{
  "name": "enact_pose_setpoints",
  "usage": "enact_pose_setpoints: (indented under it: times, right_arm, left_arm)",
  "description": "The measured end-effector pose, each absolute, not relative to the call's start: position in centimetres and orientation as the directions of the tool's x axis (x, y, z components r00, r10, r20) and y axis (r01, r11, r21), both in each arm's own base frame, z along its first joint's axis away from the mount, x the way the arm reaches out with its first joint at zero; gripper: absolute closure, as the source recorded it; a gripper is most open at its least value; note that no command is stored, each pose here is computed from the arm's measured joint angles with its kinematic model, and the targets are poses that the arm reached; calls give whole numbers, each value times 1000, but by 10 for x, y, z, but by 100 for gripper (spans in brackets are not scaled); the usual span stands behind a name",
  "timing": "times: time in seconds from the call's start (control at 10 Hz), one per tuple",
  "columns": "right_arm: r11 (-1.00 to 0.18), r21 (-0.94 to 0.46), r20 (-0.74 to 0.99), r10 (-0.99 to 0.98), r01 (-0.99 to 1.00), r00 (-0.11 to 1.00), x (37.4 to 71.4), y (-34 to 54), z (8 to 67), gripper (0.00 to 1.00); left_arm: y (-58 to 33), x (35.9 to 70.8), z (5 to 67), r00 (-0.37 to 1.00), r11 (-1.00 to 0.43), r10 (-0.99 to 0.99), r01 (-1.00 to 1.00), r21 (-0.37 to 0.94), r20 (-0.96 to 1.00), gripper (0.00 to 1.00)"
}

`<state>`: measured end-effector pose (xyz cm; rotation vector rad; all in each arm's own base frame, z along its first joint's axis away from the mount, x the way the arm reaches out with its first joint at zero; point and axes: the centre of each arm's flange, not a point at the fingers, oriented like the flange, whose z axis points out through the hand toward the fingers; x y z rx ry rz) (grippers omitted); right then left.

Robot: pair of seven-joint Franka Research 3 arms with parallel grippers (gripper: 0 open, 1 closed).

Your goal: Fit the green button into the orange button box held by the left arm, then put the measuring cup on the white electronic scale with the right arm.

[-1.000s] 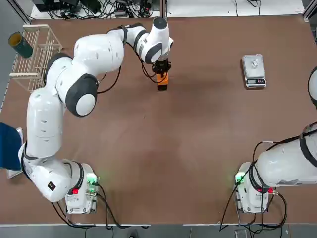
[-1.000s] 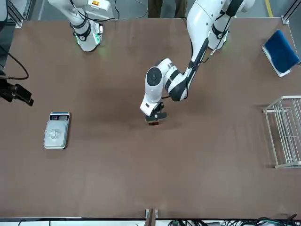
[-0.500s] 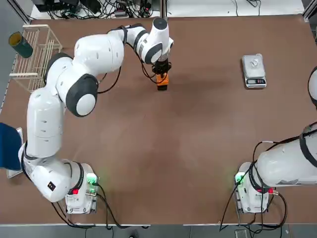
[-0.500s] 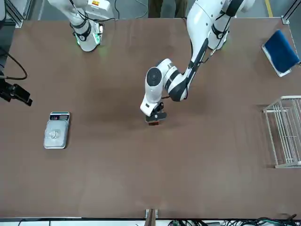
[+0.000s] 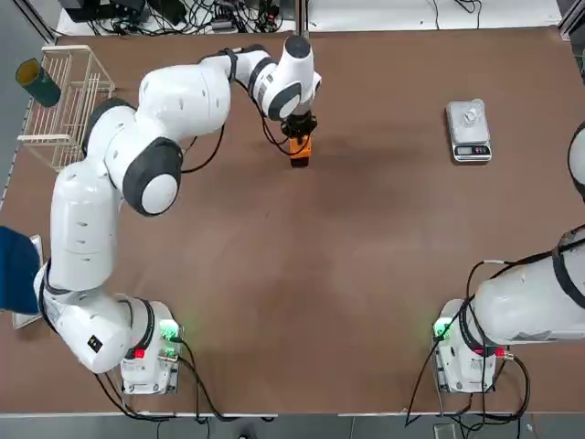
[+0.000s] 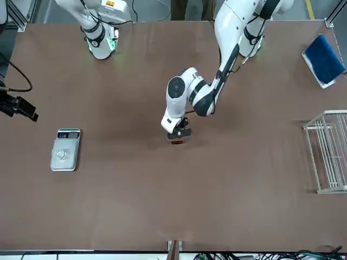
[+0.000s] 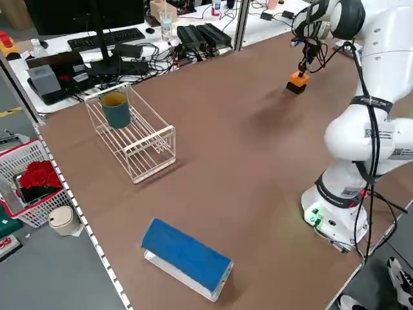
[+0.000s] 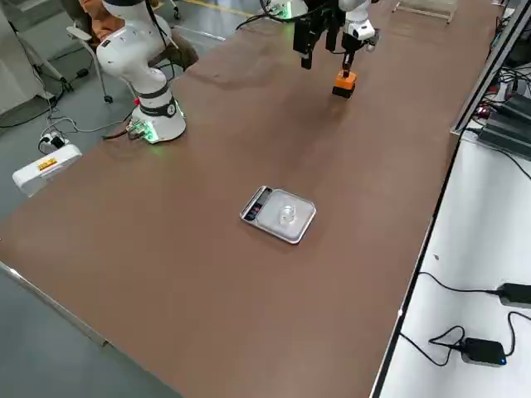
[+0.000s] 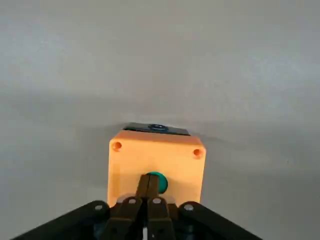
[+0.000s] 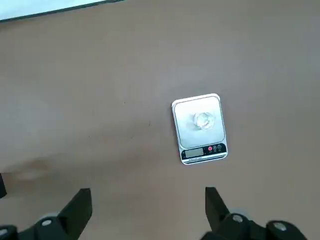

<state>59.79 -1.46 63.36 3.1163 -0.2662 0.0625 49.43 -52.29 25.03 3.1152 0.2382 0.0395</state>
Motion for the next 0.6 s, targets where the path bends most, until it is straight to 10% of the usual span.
enact_pose_setpoints:
  times: [0.6]
  right_arm:
    - [-986, 14, 13, -168, -169, 986, 597, -14, 628, 0]
  left_arm:
    - [-523, 496, 251, 988, -988, 155, 154, 26, 28, 99]
